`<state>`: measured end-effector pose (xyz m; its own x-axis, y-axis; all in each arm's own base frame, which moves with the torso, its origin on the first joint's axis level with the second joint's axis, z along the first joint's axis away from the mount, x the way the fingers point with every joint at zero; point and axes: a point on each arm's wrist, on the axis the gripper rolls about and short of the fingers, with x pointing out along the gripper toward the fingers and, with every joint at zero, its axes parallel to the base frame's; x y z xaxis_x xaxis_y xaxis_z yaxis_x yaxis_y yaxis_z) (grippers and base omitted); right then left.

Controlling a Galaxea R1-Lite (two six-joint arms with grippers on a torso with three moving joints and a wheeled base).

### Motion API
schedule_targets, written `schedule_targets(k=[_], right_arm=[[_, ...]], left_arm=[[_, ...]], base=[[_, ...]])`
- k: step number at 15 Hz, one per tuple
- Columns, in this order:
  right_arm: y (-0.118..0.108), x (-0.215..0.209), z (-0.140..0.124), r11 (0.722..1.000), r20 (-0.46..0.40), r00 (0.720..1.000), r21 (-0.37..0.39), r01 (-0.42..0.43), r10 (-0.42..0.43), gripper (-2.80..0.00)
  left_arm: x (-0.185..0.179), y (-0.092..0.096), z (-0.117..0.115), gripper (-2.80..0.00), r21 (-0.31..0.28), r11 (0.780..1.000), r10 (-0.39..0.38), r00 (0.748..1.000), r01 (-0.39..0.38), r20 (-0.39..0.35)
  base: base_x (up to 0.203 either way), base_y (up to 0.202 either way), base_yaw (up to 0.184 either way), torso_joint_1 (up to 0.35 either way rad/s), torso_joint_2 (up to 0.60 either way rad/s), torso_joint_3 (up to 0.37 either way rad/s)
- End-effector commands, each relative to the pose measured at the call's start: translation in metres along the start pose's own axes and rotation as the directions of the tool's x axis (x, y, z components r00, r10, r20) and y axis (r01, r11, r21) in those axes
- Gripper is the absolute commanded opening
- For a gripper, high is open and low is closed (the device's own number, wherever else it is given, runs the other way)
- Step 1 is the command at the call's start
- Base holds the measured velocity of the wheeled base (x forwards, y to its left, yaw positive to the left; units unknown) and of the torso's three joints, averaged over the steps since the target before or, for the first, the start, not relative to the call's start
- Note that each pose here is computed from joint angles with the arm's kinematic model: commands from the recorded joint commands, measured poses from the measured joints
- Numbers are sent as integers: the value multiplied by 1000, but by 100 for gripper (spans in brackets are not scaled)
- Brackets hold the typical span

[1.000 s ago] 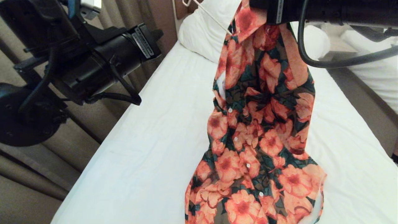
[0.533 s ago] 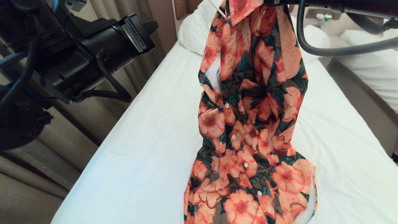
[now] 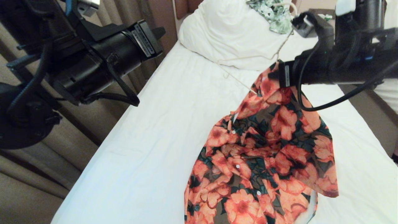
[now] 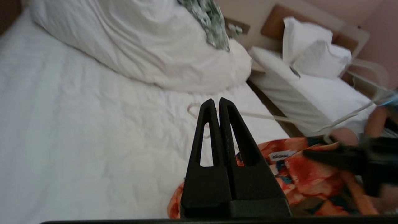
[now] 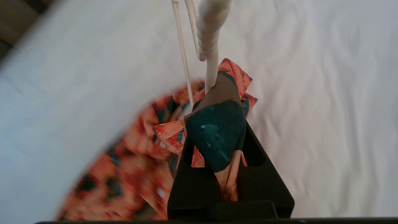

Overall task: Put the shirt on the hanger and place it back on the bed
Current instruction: Hook the other side of the shirt onto the hanger

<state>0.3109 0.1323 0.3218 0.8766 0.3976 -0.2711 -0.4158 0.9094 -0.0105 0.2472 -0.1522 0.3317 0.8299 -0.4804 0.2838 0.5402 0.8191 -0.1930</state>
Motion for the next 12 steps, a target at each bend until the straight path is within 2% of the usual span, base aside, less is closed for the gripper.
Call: schedule_targets(k=[1, 3, 6, 8, 10, 12], right_arm=[[-30, 8, -42, 998, -100, 993, 27, 64, -61, -280], [-45, 3, -66, 994, -140, 986, 37, 100, -94, -280], [-66, -13, -100, 986, -226, 962, 31, 163, -152, -280], [-79, -24, -119, 980, -273, 945, 28, 196, -181, -280], [-91, -34, -139, 981, -300, 940, 54, 188, -164, -280], [-110, -44, -152, 989, -284, 956, 102, 109, -76, -280]], left_arm=[[10, -8, -20, -280, -9, 1000, -18, 997, 17, -81], [21, -14, -45, -280, 7, 1000, -14, 985, 16, -170], [41, -24, -93, -280, 91, 995, 53, 956, -28, -287], [45, -40, -117, -280, 102, 995, 36, 938, -1, -344], [45, -54, -139, -280, 123, 992, 45, 904, 8, -426], [44, -63, -151, -280, 126, 992, 35, 888, 26, -459]], base=[[0, 0, 0, 0, 0, 0], [0, 0, 0, 0, 0, 0], [0, 0, 0, 0, 0, 0], [0, 0, 0, 0, 0, 0], [0, 0, 0, 0, 0, 0], [0, 0, 0, 0, 0, 0]])
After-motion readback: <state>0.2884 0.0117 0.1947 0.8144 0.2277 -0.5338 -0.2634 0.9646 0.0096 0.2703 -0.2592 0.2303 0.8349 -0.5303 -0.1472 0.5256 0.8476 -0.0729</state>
